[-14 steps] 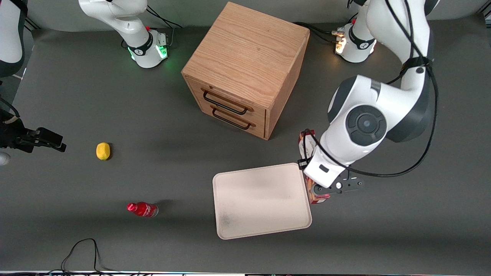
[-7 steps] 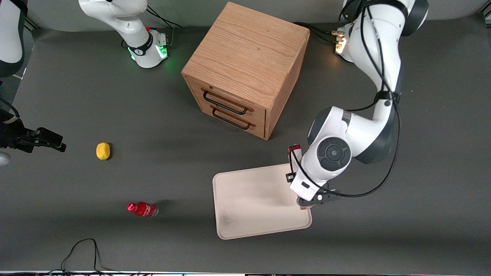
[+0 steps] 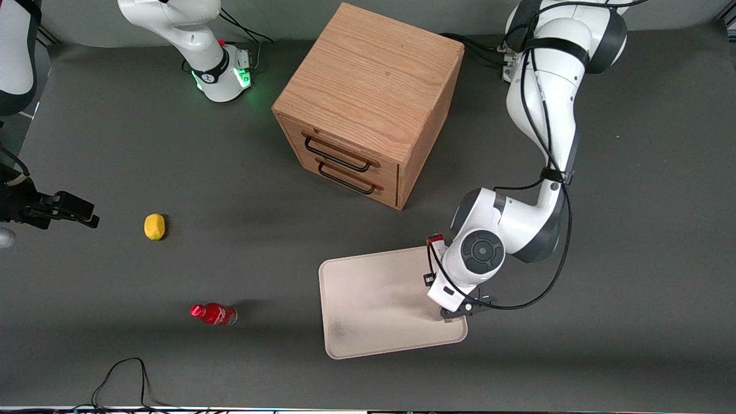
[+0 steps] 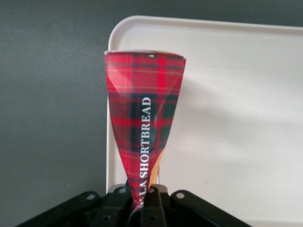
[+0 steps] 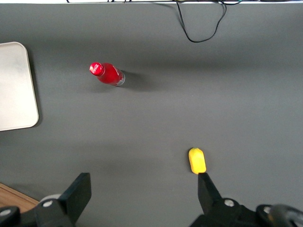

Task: Place red cookie box on tray
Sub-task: 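Lower the box onto the tray and open the left gripper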

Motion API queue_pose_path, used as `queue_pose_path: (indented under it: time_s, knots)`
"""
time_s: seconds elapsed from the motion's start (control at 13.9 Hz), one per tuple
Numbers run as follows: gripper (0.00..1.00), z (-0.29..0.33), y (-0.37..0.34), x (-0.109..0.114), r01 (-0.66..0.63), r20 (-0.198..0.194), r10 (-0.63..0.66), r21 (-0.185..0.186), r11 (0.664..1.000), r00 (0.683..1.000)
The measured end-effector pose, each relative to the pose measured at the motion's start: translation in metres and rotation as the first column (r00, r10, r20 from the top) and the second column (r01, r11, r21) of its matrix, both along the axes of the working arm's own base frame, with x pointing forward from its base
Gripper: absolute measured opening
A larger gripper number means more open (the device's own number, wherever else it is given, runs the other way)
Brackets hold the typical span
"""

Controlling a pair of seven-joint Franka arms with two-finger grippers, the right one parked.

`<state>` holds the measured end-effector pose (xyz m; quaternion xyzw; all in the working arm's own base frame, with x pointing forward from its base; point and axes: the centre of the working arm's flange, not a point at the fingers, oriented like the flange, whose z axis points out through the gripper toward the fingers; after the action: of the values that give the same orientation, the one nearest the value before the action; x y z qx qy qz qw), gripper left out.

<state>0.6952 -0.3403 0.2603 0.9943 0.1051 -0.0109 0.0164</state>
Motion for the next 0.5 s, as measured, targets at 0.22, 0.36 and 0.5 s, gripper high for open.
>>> queue_pose_path:
  time_s: [0.22, 0.36, 0.5]
  knots:
    - [0.05, -0.019, 0.002, -0.001, -0.003, 0.001, 0.003, 0.001, 1.0, 1.0]
    - [0.05, -0.02, 0.002, 0.0, -0.005, 0.002, 0.005, -0.001, 1.0, 1.0]
    - [0.11, -0.021, 0.002, -0.001, -0.004, 0.001, 0.004, 0.001, 1.0, 1.0]
